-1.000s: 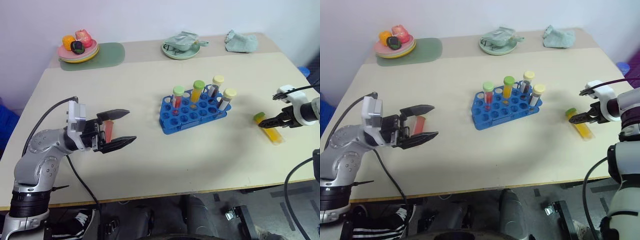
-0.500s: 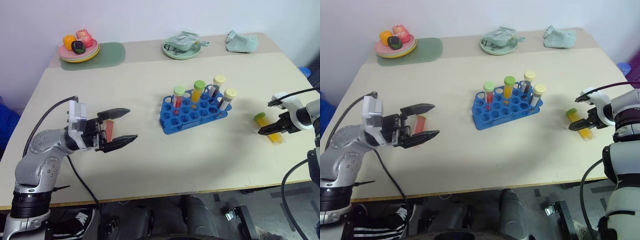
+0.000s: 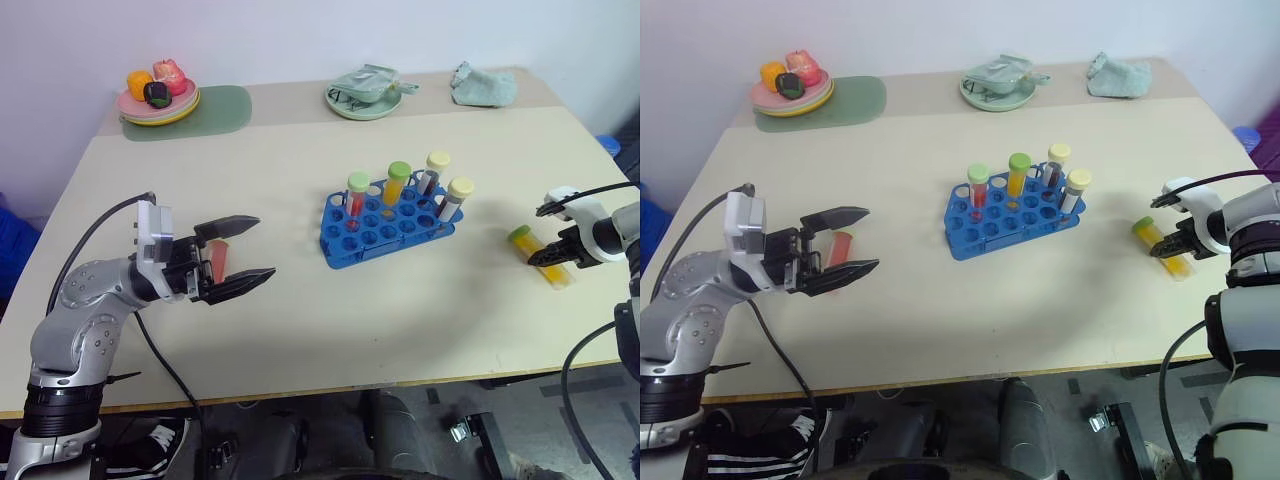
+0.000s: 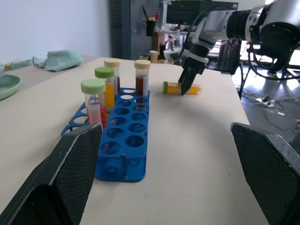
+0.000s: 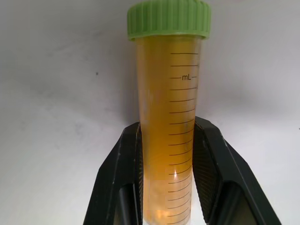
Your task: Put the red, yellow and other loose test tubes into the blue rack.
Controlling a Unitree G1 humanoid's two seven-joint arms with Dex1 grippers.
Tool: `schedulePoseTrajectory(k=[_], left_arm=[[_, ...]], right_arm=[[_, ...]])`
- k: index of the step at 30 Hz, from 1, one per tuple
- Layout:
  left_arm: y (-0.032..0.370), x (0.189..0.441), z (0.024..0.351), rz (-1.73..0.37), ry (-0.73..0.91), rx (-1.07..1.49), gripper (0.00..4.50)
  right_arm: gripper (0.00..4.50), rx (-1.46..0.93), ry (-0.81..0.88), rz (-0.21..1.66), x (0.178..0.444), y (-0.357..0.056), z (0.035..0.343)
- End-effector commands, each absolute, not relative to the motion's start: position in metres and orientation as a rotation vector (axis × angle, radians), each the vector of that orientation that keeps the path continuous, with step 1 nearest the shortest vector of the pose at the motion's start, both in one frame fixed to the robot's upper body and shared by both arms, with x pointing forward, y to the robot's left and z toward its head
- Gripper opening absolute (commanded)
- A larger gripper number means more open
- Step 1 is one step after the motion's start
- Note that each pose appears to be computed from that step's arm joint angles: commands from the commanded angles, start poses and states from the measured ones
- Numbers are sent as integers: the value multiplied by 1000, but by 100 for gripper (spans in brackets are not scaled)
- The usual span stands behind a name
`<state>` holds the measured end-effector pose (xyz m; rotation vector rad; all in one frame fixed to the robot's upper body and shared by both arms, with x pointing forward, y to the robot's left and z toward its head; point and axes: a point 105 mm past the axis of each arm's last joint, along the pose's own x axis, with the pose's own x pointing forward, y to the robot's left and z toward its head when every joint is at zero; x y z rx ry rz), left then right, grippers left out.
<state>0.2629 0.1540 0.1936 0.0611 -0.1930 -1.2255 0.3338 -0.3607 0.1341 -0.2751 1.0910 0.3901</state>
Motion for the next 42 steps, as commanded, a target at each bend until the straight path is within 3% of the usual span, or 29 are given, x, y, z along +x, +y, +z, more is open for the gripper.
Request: schedulePoseTrajectory(k=[1, 4, 7, 10, 13, 17, 27, 34, 42], left_arm=[[154, 258, 204, -1235, -234, 94, 450], [154, 259, 205, -1234, -232, 98, 450], [155, 262, 205, -1235, -232, 100, 450], [155, 264, 207, -1247, -238, 107, 450], [156, 266, 209, -1252, -242, 112, 450], [158, 268, 211, -1255, -245, 123, 450], [157, 273, 210, -1274, -241, 131, 450], [153, 273, 215, -1279, -243, 134, 450], [157, 272, 219, -1272, -240, 151, 450]], right_arm=[[90, -335, 1046, 590, 324, -350, 148], [90, -485, 961, 861, 297, -331, 155], [90, -441, 712, 1033, 288, -285, 172], [90, -351, 325, 933, 317, -256, 203], [90, -267, 33, 852, 324, -235, 228], [90, -230, -165, 729, 322, -205, 228], [90, -158, -313, 477, 343, -151, 192], [90, -191, -312, 406, 357, -160, 170], [90, -174, -317, 412, 354, -158, 163]])
